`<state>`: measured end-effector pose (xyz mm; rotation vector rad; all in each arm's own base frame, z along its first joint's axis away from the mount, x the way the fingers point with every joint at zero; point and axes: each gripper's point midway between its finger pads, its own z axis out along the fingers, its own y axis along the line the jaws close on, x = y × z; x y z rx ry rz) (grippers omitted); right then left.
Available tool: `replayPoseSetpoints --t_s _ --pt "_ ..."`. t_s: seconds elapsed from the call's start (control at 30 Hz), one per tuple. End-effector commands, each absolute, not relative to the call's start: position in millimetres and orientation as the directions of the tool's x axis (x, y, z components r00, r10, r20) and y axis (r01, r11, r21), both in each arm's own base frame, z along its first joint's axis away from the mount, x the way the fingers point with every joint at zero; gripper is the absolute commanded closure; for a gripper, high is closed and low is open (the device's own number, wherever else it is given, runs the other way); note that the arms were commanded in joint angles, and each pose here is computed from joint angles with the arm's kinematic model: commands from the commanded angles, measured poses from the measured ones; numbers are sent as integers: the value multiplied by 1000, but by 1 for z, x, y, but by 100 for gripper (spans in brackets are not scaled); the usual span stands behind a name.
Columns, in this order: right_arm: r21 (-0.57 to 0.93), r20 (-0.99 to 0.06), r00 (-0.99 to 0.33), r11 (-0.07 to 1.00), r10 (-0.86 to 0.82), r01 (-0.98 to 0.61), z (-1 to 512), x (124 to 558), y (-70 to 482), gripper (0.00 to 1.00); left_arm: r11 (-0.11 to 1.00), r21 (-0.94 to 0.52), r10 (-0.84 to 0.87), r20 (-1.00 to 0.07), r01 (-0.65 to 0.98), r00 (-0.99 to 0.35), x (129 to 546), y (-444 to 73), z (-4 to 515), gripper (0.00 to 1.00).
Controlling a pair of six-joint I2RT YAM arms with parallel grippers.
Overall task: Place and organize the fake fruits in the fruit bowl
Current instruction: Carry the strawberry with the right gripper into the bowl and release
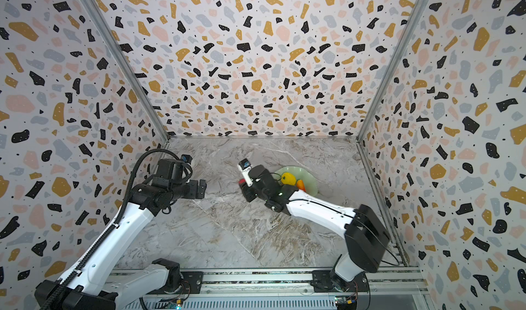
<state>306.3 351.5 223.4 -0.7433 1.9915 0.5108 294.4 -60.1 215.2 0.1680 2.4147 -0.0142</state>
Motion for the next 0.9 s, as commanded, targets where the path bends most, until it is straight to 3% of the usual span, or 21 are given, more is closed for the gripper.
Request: replayPoseSetpoints --t_s 0.0,0.3,0.57,0.87 --pt "-10 -843 -429 805 -326 -593 224 320 281 91 990 27 122 -674 141 -728 296 -64 219 1" --pt "-13 -763 -584 909 -278 -416 190 335 172 91 989 17 121 -673 148 -729 298 -67 216 0" --pt "64 -681 -675 895 -284 -441 137 330 177 91 989 15 118 -676 147 -727 296 -66 218 0" --pt "102 -655 -691 870 -306 -482 111 330 201 91 989 16 119 -674 147 -729 295 -66 216 0"
